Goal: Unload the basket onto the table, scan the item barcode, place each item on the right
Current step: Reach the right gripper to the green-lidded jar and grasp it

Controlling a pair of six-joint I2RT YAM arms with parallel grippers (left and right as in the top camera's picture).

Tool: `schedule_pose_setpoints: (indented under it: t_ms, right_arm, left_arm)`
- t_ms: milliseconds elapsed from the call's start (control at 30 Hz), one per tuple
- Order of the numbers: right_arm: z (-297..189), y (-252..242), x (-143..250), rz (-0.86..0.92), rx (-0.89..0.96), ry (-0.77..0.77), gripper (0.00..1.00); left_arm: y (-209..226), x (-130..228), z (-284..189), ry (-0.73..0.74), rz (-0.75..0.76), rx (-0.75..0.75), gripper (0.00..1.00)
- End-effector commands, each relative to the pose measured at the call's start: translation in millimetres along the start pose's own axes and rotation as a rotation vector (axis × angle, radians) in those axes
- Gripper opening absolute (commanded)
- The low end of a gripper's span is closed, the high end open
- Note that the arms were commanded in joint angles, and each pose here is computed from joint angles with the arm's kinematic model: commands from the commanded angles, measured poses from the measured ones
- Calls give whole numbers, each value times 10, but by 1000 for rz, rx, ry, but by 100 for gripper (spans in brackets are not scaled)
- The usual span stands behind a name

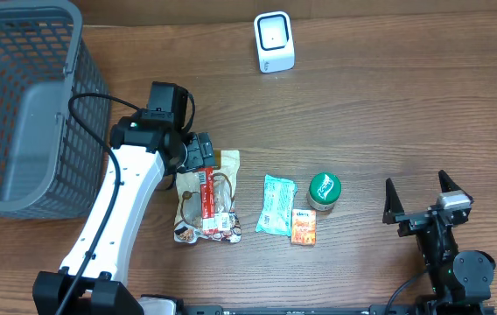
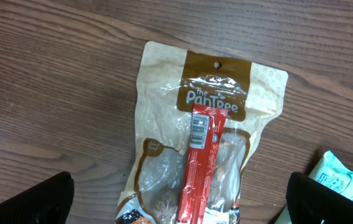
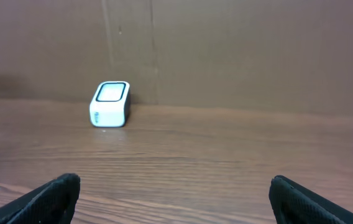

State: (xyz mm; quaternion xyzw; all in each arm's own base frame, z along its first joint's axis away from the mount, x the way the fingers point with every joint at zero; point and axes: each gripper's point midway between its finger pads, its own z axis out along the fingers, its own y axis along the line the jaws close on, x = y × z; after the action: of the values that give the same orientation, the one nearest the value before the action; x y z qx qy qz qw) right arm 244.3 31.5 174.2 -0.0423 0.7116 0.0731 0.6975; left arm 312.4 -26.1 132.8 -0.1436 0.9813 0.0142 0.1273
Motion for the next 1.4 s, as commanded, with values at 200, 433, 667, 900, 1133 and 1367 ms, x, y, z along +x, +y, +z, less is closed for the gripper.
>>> schedule_pose_setpoints:
  t_ms: [200,433,667,900,1133,1367]
  right_arm:
    - [-57,9,-243,302,-3,-34,100]
    - [-217,52,-939,416,-8,-60,100]
    - [-211,74,-1645,430,27,56,100]
    - [30,63,-1929,457,99,348,100]
    - [466,62,-1751,487,116,546,100]
    - [720,282,-1204,565,22,793,86]
  left_arm:
    - [-32,-54,-43,-14,-11,12,100]
    - [-32,-54,-43,-14,-11,12,100]
    - [-32,-54,-43,-14,-11,12,100]
    - [-32,-54,-43,-14,-11,12,100]
    - [-32,-54,-43,-14,-11,12,100]
    - [-32,-54,-43,-14,-11,12,100]
